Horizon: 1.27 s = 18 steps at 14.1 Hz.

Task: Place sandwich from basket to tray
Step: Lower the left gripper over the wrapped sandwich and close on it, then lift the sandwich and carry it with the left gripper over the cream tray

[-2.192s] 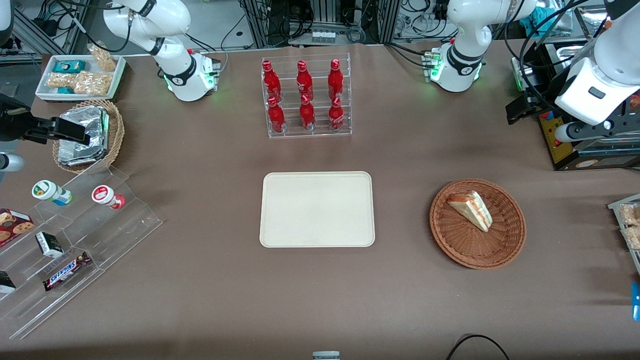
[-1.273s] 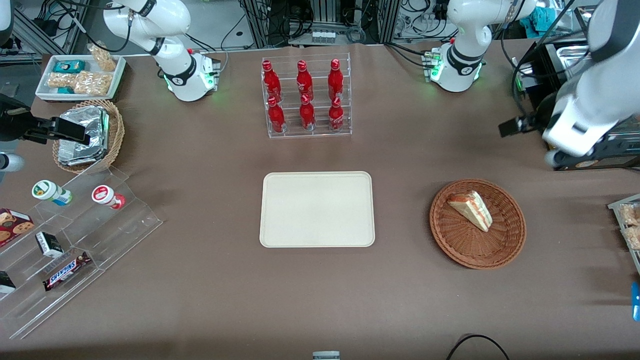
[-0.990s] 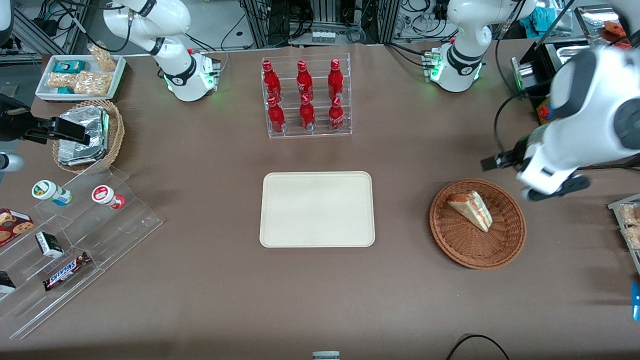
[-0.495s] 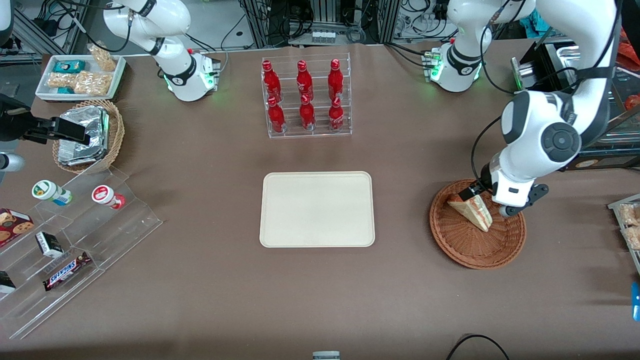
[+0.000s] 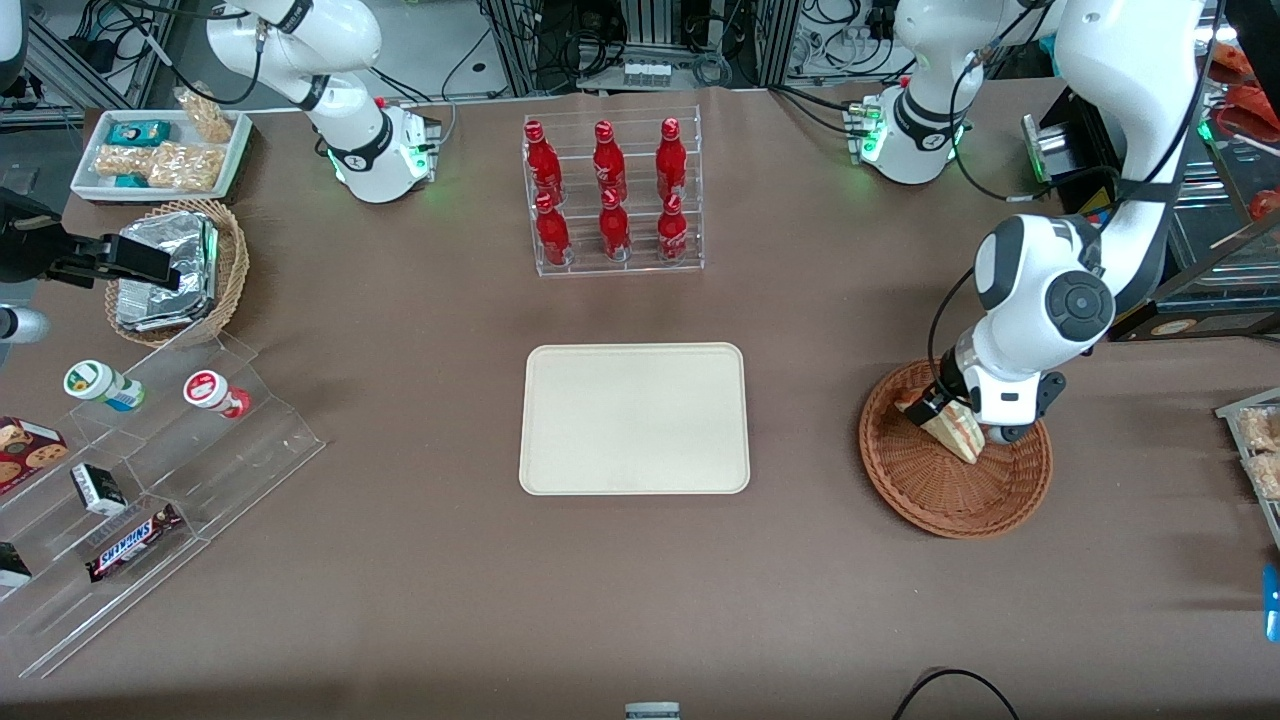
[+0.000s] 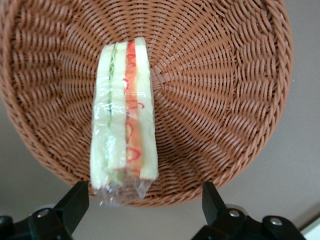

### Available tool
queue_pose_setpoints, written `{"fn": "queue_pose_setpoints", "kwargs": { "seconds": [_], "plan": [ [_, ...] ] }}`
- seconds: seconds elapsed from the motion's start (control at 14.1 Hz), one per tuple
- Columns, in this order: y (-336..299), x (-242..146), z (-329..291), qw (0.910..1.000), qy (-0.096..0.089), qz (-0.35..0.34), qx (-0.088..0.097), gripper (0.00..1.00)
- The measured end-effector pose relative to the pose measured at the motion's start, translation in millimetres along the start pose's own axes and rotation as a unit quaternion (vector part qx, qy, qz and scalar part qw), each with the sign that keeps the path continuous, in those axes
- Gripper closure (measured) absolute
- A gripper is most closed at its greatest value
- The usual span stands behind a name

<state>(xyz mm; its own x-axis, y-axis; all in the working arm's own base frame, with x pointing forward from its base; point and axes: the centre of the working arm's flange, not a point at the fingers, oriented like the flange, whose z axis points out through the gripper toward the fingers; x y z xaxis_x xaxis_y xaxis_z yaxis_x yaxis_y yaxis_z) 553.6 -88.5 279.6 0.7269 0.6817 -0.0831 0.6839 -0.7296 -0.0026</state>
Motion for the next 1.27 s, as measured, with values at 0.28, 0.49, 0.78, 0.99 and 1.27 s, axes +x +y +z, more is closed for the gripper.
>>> {"fn": "queue_pose_setpoints", "kwargs": {
  "seconds": [0.28,0.49,0.78,0.99,1.27],
  "plan": [
    [-6,9,17,0.9999,-0.005,-0.010,0.003,0.00],
    [-14,21,24,0.9997,-0.007,-0.022,0.007,0.00],
    [-16,26,25,0.9996,-0.006,-0.026,0.007,0.25],
    [-15,27,23,0.9996,-0.004,-0.026,0.005,0.56],
    [-5,22,2,0.9999,0.006,-0.013,-0.001,0.81]
  ]
}}
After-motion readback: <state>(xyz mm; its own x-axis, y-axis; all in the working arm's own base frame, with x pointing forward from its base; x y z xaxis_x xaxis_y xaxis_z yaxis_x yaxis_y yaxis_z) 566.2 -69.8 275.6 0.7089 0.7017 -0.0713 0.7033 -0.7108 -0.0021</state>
